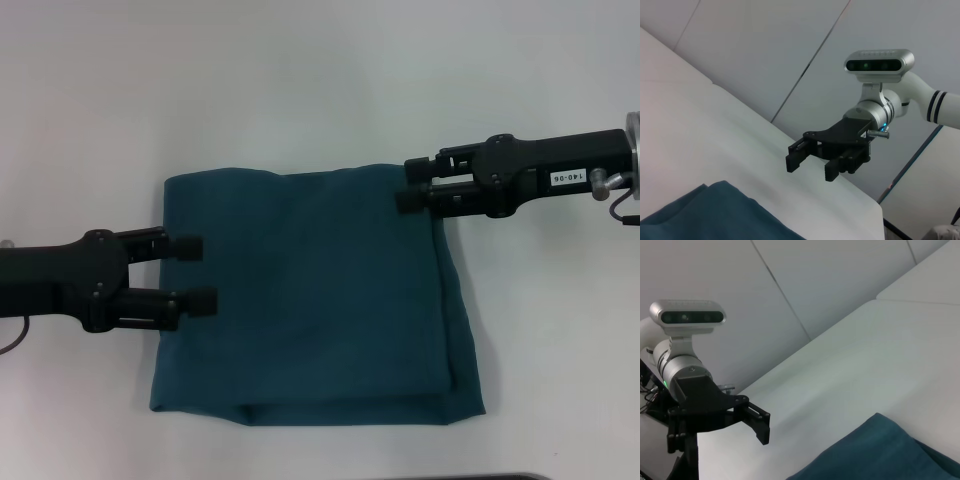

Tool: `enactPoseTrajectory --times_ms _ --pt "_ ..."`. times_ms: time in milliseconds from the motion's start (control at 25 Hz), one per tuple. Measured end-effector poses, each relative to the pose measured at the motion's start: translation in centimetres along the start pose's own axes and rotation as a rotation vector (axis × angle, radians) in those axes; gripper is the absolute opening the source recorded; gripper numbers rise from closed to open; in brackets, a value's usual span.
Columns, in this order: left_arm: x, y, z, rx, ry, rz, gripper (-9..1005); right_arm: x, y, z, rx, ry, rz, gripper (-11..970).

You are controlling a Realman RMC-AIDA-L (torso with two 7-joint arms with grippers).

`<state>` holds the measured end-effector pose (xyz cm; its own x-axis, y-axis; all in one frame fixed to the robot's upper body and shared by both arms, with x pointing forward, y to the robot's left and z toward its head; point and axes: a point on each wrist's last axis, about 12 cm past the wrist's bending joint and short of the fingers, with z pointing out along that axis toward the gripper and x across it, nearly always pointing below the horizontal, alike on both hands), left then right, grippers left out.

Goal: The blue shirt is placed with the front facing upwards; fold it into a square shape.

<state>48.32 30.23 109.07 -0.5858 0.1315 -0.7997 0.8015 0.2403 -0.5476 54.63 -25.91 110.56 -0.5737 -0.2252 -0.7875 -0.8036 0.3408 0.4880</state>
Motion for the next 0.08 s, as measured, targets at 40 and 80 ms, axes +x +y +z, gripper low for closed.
enactPoseTrajectory --times_ms 40,80 --pt "0.00 0.00 0.00 0.000 0.000 0.000 934 -0.01 0.00 0.00 0.000 -0.001 0.000 626" --pt "0.00 0.00 0.00 0.000 0.000 0.000 934 -0.01 0.00 0.00 0.000 -0.002 0.001 626"
